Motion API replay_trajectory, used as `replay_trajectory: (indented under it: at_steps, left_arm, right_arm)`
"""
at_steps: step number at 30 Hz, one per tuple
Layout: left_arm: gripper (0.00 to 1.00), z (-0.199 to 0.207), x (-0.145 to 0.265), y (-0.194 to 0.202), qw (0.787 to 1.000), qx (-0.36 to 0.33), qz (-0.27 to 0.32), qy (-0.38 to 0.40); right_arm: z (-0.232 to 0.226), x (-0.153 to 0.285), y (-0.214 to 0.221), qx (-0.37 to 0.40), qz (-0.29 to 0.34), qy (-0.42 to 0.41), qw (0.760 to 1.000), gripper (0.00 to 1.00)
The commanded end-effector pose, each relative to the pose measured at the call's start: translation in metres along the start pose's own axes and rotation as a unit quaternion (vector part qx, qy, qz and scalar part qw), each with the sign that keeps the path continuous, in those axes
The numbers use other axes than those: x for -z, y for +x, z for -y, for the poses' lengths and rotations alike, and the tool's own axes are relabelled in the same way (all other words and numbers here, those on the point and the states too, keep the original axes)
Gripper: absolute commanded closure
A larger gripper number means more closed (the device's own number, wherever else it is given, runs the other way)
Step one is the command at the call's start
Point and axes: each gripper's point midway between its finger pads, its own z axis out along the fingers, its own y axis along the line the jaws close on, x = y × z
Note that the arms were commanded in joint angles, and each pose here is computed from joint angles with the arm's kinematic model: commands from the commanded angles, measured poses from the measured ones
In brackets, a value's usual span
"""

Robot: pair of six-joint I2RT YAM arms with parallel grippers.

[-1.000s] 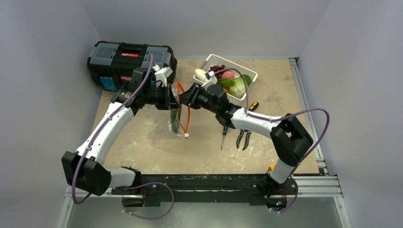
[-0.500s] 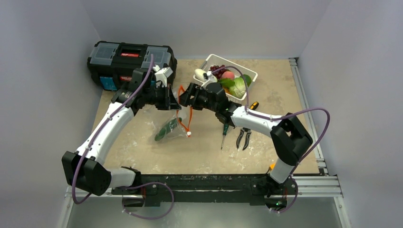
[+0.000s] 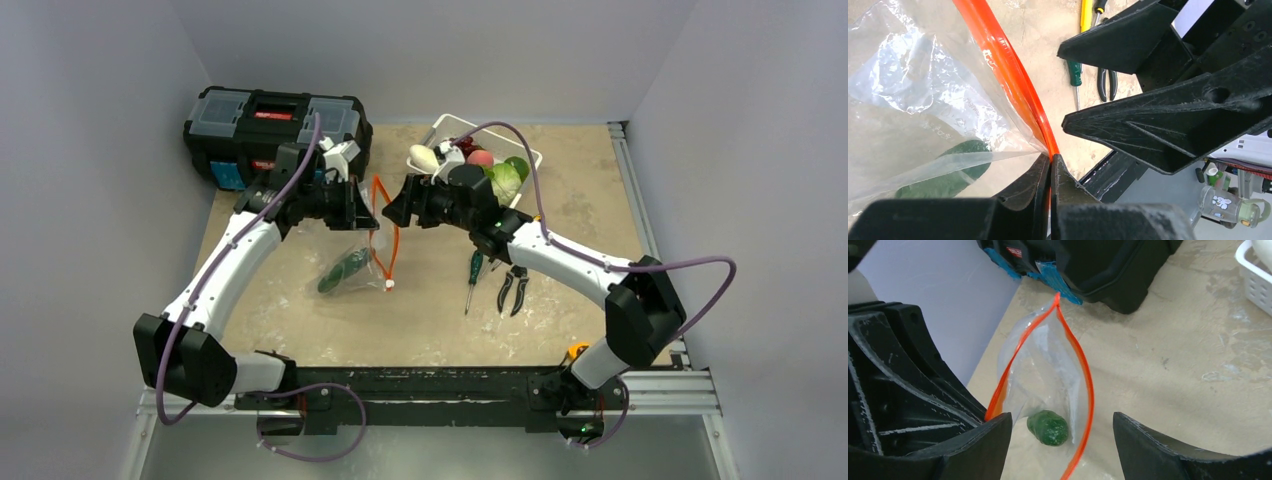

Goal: Place the food in the zip-top bag and seal the zipper

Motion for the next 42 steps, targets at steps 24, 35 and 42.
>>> replay_trajectory:
  at_steps: [24, 35, 42]
  left_arm:
    - [1.00, 0.046, 0.070, 0.028, 0.967, 0.247, 0.070, 0.011]
    - [1.00, -0.006, 0.035, 0.017, 0.954, 0.286, 0.078, 0.036]
    - [1.00, 0.009, 0.097, 0.014, 0.965, 0.177, 0.190, -0.025]
  right_arm:
    - [-0.074, 0.047, 0.066, 0.032, -0.279, -0.085, 0.956, 1.00]
    - [-0.030, -0.008, 0.096, 0.046, -0.327, -0.033, 0.943, 1.00]
    - [-0.077, 0.027, 0.060, 0.057, -0.288, -0.101, 0.951, 1.00]
